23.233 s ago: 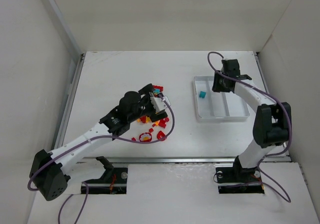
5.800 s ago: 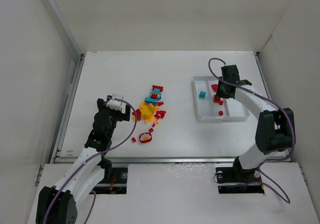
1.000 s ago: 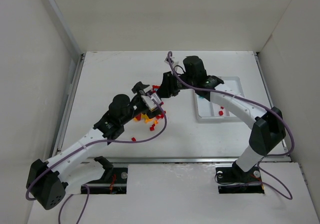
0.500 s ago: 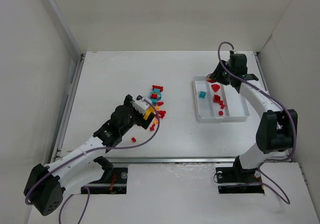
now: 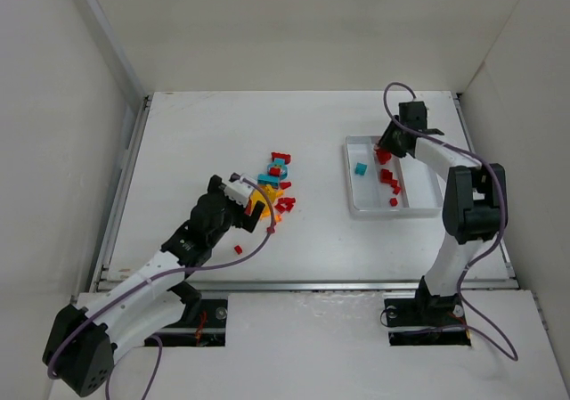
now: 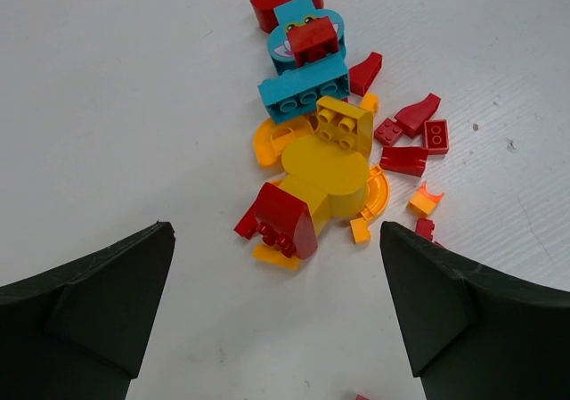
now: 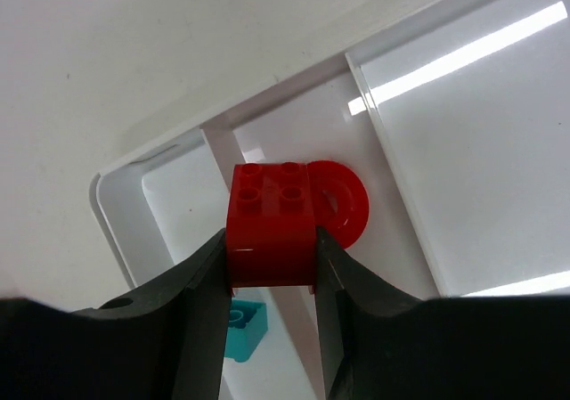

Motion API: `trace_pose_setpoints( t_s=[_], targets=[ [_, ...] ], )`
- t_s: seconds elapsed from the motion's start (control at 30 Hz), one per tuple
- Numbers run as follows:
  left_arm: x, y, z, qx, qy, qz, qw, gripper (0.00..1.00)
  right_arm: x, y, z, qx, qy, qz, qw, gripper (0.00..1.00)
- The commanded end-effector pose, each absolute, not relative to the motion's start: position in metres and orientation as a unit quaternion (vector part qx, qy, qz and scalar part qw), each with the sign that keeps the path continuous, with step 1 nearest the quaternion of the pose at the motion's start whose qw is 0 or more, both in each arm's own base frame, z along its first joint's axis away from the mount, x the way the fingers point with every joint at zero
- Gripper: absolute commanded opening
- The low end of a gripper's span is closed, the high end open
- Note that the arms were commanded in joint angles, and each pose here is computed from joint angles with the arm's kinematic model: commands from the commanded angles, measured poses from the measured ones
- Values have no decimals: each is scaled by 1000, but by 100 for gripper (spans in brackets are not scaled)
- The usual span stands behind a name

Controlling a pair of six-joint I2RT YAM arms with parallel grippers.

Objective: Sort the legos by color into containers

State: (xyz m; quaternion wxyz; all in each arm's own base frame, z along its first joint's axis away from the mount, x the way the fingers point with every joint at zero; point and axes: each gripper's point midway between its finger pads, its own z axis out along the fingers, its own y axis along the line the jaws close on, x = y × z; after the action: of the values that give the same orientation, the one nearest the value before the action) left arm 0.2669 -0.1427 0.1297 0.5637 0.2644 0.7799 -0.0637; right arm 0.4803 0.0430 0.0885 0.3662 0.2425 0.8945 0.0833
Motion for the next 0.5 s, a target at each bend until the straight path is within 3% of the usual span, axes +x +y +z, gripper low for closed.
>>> trace_pose_setpoints(
  t_s=[0.0,0.07,0.2,0.3,0.47],
  targets=[
    [272,-144,144,243,766,-76,590,100,494,39,99,246,887,84,382,35],
    [272,-140,140,240,770,-71,587,100,492,39,97,236,892,83,377,50],
    [274,-137,144,234,767,-72,594,100,481,40,98,226,897,82,371,65],
    [274,-137,142,234,767,-72,594,100,466,38,99,218,901,77,368,70],
    [275,-136,142,233,767,-73,594,100,454,35,110,205,901,70,377,71]
  ],
)
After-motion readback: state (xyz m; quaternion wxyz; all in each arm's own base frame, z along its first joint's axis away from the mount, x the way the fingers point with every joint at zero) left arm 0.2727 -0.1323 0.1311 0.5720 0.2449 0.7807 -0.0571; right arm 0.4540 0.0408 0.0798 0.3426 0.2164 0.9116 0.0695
